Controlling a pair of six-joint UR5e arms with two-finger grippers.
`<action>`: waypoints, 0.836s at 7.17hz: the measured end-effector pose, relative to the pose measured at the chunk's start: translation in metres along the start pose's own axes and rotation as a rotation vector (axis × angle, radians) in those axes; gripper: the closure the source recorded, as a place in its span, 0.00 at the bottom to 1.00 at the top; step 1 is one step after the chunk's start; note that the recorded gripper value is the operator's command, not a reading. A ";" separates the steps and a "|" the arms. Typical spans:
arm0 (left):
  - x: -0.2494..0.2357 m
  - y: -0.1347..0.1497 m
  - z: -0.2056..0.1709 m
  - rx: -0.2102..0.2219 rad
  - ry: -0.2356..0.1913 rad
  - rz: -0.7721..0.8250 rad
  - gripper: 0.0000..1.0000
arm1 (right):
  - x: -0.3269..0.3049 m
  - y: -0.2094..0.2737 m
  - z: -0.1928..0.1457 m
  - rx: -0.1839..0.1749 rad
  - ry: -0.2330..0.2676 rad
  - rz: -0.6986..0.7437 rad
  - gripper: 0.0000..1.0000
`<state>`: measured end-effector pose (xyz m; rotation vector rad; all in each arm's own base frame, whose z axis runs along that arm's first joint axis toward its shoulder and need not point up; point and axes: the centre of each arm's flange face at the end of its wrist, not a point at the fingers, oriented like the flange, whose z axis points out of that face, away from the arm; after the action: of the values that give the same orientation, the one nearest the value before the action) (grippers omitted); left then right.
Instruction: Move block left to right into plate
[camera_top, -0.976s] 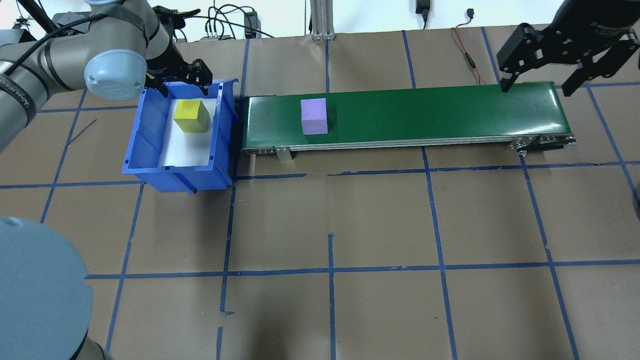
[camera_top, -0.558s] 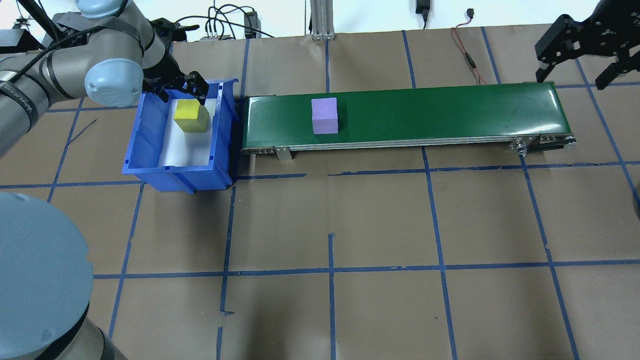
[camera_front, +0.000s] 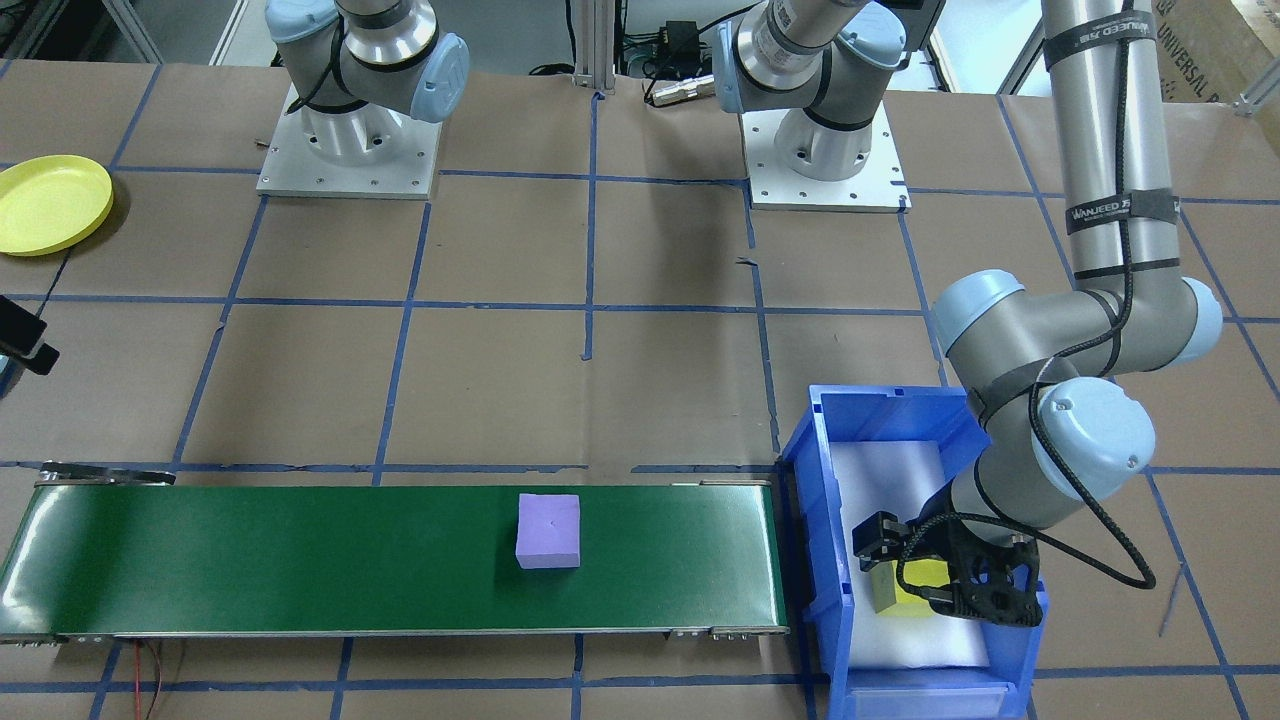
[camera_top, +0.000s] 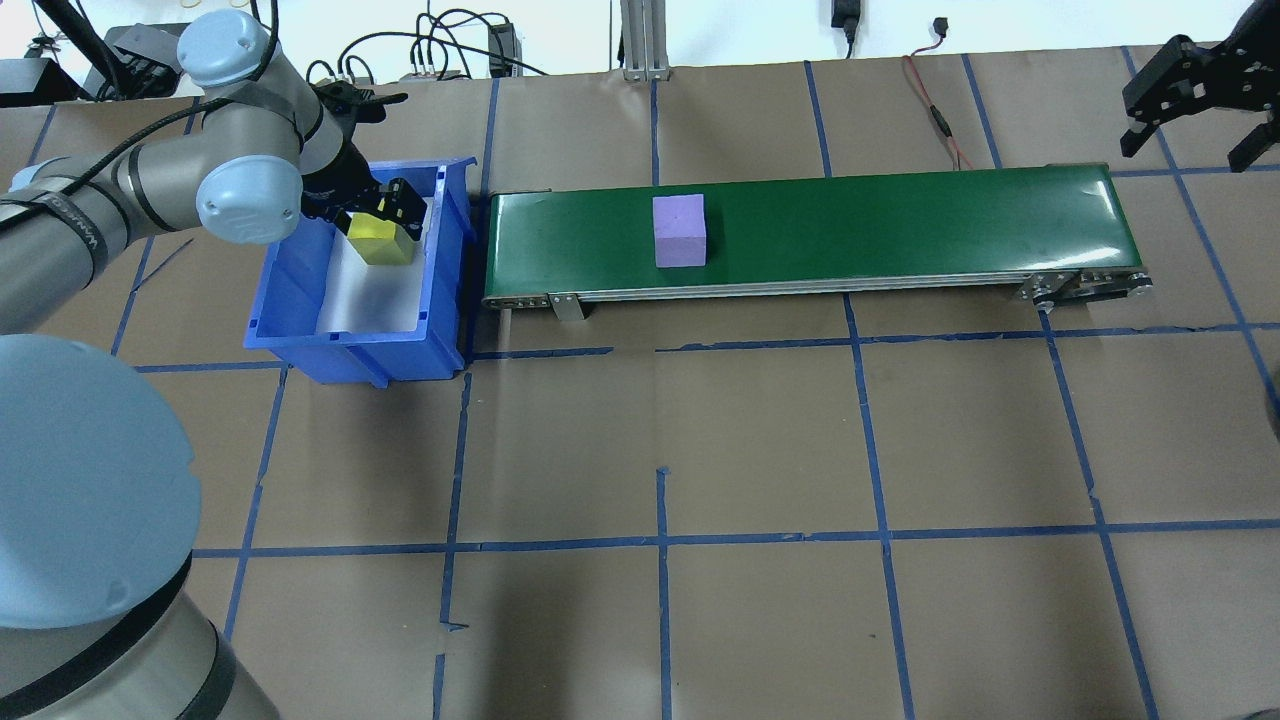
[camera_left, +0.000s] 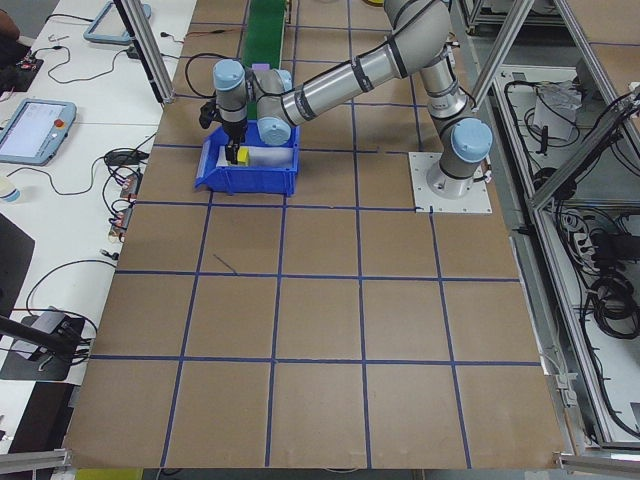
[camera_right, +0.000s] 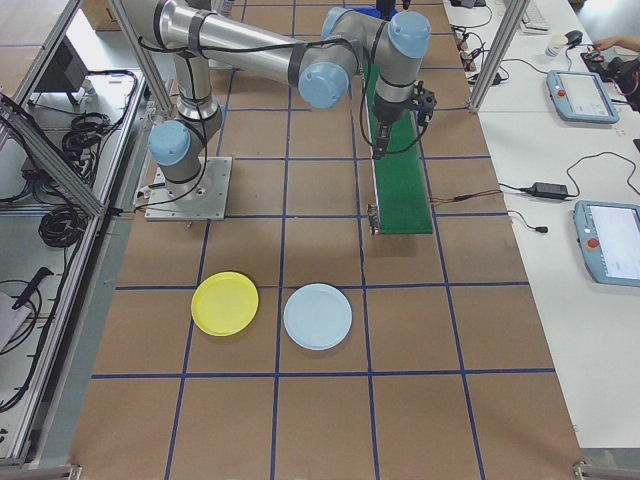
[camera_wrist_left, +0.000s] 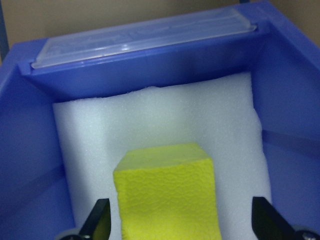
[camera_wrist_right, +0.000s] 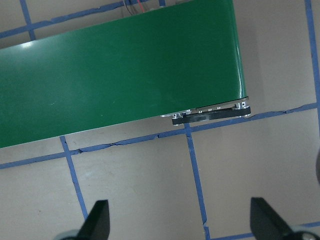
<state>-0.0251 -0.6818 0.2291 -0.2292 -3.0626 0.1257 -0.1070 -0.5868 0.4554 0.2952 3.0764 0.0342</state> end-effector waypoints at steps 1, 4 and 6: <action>-0.002 0.002 0.004 0.003 0.010 -0.003 0.64 | 0.007 -0.012 0.011 0.019 -0.001 -0.006 0.00; -0.001 -0.003 -0.041 0.076 -0.013 0.007 0.69 | 0.025 -0.045 0.050 0.048 -0.009 -0.003 0.00; 0.025 0.011 -0.141 0.207 -0.027 0.018 0.66 | 0.026 -0.053 0.071 0.038 -0.032 -0.011 0.00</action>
<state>-0.0375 -0.6567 0.3704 -0.2433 -3.0441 0.4464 -0.1390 -0.6328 0.3815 0.2784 3.0496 -0.0294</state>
